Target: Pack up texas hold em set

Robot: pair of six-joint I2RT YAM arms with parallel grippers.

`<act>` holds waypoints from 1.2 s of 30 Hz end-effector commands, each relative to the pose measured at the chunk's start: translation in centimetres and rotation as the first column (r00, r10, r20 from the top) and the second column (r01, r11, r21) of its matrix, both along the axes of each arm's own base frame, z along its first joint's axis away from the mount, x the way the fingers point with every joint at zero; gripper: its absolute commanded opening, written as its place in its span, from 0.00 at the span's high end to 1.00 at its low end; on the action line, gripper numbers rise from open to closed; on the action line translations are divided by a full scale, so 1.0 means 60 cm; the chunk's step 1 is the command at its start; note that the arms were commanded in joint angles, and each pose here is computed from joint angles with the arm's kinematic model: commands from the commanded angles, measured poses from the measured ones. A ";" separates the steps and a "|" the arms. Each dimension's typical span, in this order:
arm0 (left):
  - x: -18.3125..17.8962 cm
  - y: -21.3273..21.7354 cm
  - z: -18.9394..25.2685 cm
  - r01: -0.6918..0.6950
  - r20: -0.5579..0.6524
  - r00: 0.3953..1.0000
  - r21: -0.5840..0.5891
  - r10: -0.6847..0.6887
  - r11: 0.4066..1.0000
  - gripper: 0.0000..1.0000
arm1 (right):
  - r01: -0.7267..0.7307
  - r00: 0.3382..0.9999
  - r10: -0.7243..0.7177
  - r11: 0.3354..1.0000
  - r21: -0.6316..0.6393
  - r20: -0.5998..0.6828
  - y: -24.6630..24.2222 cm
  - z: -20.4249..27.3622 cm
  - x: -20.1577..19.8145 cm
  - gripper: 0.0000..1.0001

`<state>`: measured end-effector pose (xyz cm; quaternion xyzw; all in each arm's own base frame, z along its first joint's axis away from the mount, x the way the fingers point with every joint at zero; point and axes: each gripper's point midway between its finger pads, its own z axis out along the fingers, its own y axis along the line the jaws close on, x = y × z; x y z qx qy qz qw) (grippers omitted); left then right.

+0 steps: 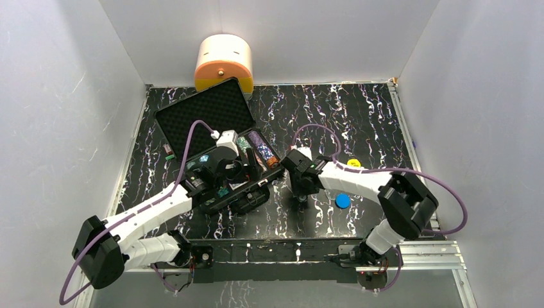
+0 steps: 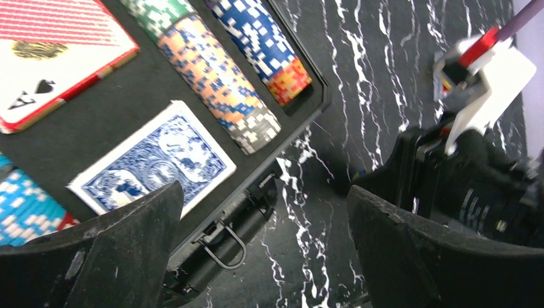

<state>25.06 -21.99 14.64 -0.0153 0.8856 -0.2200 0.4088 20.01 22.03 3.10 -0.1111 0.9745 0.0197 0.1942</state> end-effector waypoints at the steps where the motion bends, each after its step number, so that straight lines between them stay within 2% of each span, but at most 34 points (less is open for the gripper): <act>1: -0.021 -0.047 0.005 0.136 -0.008 0.990 -0.117 -0.138 0.984 0.02 | 0.073 0.997 -0.075 0.996 0.060 0.035 -0.014 0.029 0.014 0.55; 10: -0.062 -0.156 -0.013 0.363 -0.019 0.923 -0.285 -0.384 0.887 0.17 | 0.158 0.985 -0.171 0.939 0.306 0.017 0.003 0.077 0.034 0.54; 17: -0.074 -0.226 -0.038 0.397 -0.010 0.903 -0.363 -0.429 0.843 0.26 | 0.204 0.975 -0.222 0.860 0.468 -0.017 0.027 0.114 0.034 0.54; 21: -0.069 -0.241 -0.048 0.404 0.028 0.908 -0.330 -0.419 0.853 0.34 | 0.231 0.972 -0.219 0.801 0.552 -0.088 0.046 0.119 0.022 0.54; 24: -0.054 -0.229 -0.069 0.336 0.021 0.939 -0.276 -0.344 0.901 0.44 | 0.239 0.971 -0.210 0.776 0.584 -0.119 0.055 0.119 0.016 0.54; 27: -0.035 -0.193 -0.083 0.248 0.012 0.968 -0.187 -0.250 0.950 0.45 | 0.242 0.970 -0.211 0.818 0.522 -0.118 0.042 0.096 0.016 0.53; 30: -0.024 -0.149 -0.087 0.143 -0.004 0.990 -0.101 -0.144 0.985 0.55 | 0.214 0.977 -0.199 0.858 0.467 -0.082 0.029 0.081 0.024 0.54; 36: -0.013 -0.094 -0.056 0.063 0.034 0.997 0.021 -0.064 0.998 0.56 | 0.110 0.994 -0.102 0.908 0.405 -0.042 0.034 0.069 0.021 0.53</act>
